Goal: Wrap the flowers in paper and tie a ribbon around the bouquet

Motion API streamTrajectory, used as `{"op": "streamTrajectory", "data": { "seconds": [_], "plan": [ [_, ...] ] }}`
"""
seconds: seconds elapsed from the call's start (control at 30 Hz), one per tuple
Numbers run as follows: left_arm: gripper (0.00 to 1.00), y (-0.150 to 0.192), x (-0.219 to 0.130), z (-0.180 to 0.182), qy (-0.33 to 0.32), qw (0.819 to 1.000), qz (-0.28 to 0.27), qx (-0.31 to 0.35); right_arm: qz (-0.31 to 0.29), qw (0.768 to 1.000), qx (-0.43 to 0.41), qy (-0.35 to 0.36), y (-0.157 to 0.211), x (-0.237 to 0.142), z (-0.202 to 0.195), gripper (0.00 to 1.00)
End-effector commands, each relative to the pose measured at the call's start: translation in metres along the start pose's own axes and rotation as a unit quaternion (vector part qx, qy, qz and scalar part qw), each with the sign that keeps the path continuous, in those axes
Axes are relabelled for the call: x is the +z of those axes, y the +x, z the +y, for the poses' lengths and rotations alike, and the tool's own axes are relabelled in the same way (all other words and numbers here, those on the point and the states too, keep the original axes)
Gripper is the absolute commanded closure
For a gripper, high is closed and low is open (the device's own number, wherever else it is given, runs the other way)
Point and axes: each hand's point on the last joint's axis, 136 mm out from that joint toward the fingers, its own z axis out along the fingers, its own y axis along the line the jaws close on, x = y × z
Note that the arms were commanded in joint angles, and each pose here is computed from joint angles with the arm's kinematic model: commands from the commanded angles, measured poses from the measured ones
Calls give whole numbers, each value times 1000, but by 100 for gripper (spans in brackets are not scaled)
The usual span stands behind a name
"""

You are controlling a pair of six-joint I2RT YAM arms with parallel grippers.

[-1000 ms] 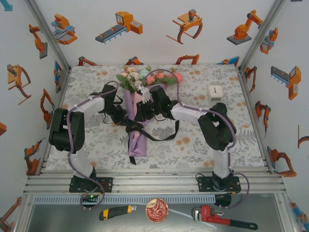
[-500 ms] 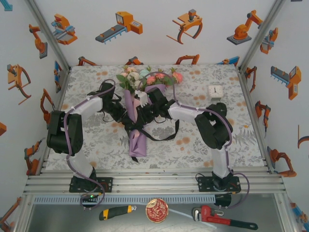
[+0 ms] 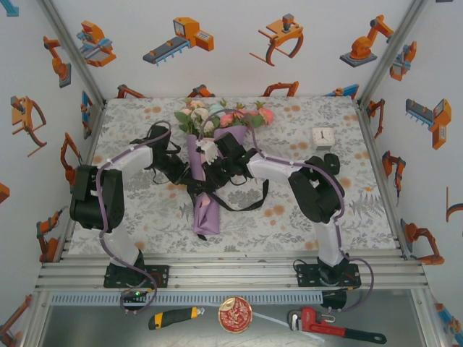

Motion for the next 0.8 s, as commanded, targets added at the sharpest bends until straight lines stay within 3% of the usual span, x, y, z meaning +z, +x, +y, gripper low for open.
{"op": "streamTrajectory", "data": {
  "seconds": [0.0, 0.2, 0.43, 0.6, 0.77],
  "plan": [
    [100, 3, 5, 4, -7, 1000, 14, -10, -15, 1000, 1, 7, -16, -11, 5, 82],
    [100, 0, 6, -2, -1, 1000, 19, -2, -30, 1000, 8, 4, -25, -19, 9, 73],
    [100, -1, 10, -2, -3, 1000, 24, -4, -51, 999, 16, -4, -39, -20, 8, 90],
    [100, -1, 13, 1, -8, 1000, 27, -4, -66, 997, 34, -7, -46, -23, 5, 91],
    [100, 0, 18, 2, -11, 999, 35, -3, -98, 993, 61, -15, -58, -31, 4, 80]
  ]
}}
